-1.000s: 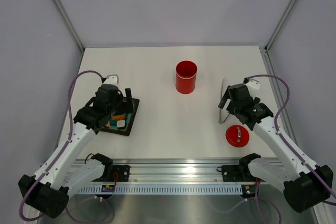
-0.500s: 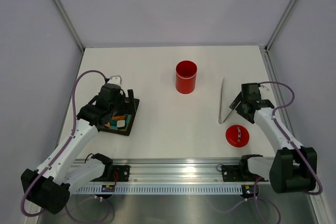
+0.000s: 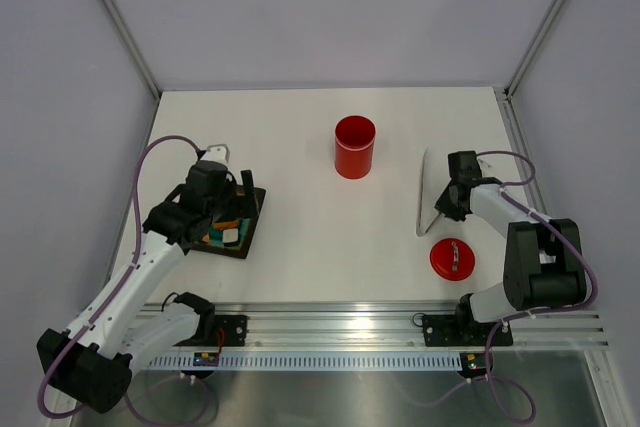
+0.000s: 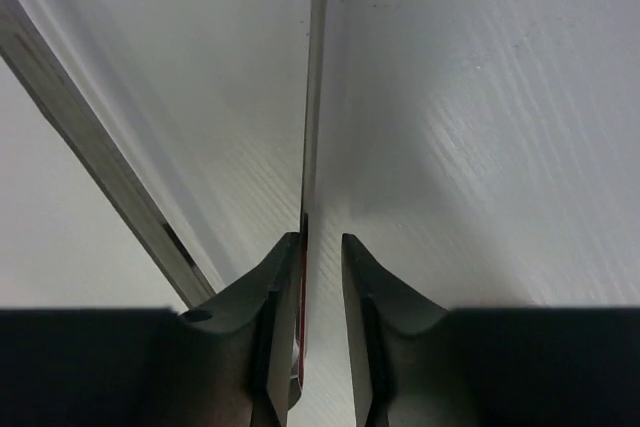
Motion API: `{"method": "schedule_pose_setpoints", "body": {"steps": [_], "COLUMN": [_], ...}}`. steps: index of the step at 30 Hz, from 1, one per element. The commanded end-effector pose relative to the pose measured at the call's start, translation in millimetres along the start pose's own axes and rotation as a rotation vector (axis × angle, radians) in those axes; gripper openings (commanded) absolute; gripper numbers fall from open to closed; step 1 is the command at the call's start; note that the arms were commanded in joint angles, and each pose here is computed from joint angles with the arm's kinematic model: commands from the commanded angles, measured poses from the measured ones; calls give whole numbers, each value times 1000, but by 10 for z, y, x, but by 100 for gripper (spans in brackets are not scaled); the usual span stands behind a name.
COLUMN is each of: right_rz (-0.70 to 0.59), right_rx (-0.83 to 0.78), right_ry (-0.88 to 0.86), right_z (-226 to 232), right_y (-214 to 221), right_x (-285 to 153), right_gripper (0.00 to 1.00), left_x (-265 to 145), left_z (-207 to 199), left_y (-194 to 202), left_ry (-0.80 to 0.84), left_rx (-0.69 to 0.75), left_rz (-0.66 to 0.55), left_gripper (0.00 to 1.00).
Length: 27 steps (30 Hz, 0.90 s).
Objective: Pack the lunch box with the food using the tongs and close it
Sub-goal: Pick up the clamp at the center of the board.
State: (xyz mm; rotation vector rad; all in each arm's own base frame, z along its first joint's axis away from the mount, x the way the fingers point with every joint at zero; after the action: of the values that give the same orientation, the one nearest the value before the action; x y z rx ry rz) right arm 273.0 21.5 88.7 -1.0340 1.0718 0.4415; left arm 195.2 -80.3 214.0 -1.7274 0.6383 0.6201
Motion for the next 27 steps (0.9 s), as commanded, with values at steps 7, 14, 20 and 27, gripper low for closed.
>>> {"method": "schedule_pose_setpoints", "body": {"steps": [7, 14, 20, 27], "right_rz": [-59, -54, -5, 82], "right_rx": [-18, -91, -169, -195], "right_ry": [-116, -248, -278, -316], "right_z": [103, 151, 251, 257], "right_y": [-182, 13, 484, 930], "right_x": [-324, -969, -1308, -1356], "right_gripper": [0, 0, 0, 0], "left_x": [-43, -123, -156, -164], "left_z": [21, -23, -106, -97], "left_y": [-26, -168, -283, -276], "left_ry": [-22, -23, -16, -40], "left_rx": [-10, -32, -59, -98], "left_rz": [-23, -58, -46, -43], "left_gripper": [99, 99, 99, 99]}}
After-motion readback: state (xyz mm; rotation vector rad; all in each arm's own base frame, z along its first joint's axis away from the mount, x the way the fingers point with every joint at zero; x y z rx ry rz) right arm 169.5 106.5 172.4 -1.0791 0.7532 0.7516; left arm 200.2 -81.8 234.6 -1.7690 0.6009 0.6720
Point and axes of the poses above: each gripper's point midway between its finger pads, its own x axis out along the fingers, its own z axis along the line the jaws close on, y = z × x, the point moved 7 cm from there along -x, back along the fingers, and after that the axes turned 5 degrees about -x, right-handed, at the moved point
